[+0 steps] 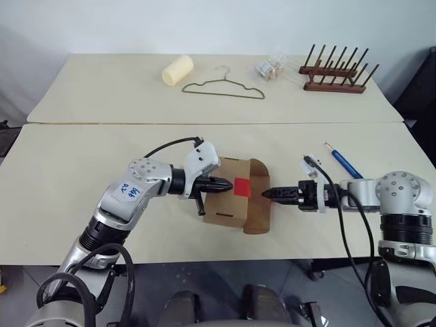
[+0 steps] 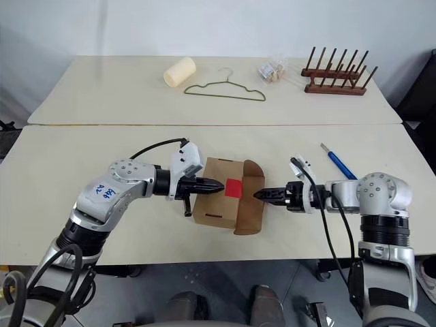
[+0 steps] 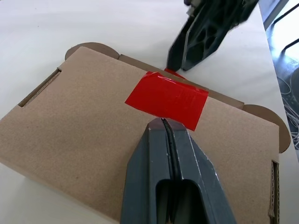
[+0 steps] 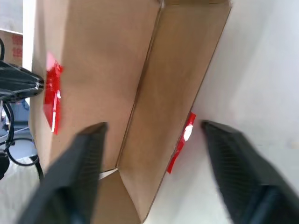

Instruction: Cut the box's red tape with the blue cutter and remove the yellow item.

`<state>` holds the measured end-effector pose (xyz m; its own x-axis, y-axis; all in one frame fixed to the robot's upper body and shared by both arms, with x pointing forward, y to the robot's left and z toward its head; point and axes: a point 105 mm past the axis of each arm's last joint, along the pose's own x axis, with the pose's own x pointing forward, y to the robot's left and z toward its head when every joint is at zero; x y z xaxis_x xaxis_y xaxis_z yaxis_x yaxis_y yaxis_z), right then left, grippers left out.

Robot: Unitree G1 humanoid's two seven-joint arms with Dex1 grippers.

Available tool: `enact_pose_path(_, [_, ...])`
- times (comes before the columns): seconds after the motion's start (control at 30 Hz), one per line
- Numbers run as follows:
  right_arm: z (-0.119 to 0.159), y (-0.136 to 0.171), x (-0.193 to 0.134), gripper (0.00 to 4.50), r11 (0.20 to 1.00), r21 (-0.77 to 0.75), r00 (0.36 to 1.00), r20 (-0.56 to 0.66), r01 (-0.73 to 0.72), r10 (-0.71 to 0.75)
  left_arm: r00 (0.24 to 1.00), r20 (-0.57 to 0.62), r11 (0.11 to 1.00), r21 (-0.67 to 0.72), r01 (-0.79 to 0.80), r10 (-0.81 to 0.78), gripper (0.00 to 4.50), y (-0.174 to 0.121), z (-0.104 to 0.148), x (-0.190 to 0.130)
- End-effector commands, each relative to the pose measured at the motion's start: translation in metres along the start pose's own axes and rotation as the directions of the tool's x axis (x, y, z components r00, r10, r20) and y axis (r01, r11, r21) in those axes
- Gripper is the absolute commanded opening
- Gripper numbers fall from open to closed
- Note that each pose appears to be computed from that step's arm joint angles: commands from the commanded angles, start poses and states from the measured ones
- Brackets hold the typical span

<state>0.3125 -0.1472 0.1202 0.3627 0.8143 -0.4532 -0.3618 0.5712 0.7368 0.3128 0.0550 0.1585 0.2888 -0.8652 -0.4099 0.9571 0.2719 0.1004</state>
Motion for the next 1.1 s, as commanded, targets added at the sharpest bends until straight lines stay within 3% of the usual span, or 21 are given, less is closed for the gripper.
enact_pose_path(0.03, [-0.006,0.003,0.006,2.88,1.0,-0.004,1.0,-0.017,-0.01,0.01,0.997,-0.077,0.998,-0.069,-0.008,0.003,0.0,0.001,-0.023,0.0])
enact_pose_path(0.33, [-0.011,0.008,0.026,2.88,1.0,0.001,0.998,-0.053,-0.019,0.02,0.997,-0.074,0.997,-0.071,-0.012,0.006,0.0,0.001,-0.023,0.0])
enact_pose_path(0.43, [-0.015,0.007,0.031,2.32,1.0,0.005,0.998,-0.067,-0.012,0.012,0.997,-0.072,0.997,-0.074,-0.015,0.009,0.0,0.001,-0.023,-0.001])
enact_pose_path(0.5, [-0.016,0.005,0.031,1.68,1.0,0.014,0.997,-0.071,-0.004,0.005,0.997,-0.071,0.997,-0.075,-0.018,0.013,0.0,0.001,-0.023,-0.001])
enact_pose_path(0.97, [-0.027,-0.012,0.04,1.68,0.996,0.059,0.988,-0.139,0.073,-0.065,0.998,-0.062,0.997,-0.078,-0.03,0.025,0.0,0.002,-0.023,-0.001])
enact_pose_path(1.1, [-0.02,-0.014,0.037,0.73,0.994,0.059,0.988,-0.125,0.095,-0.087,0.998,-0.055,0.996,-0.079,-0.036,0.032,0.0,0.003,-0.022,0.0])
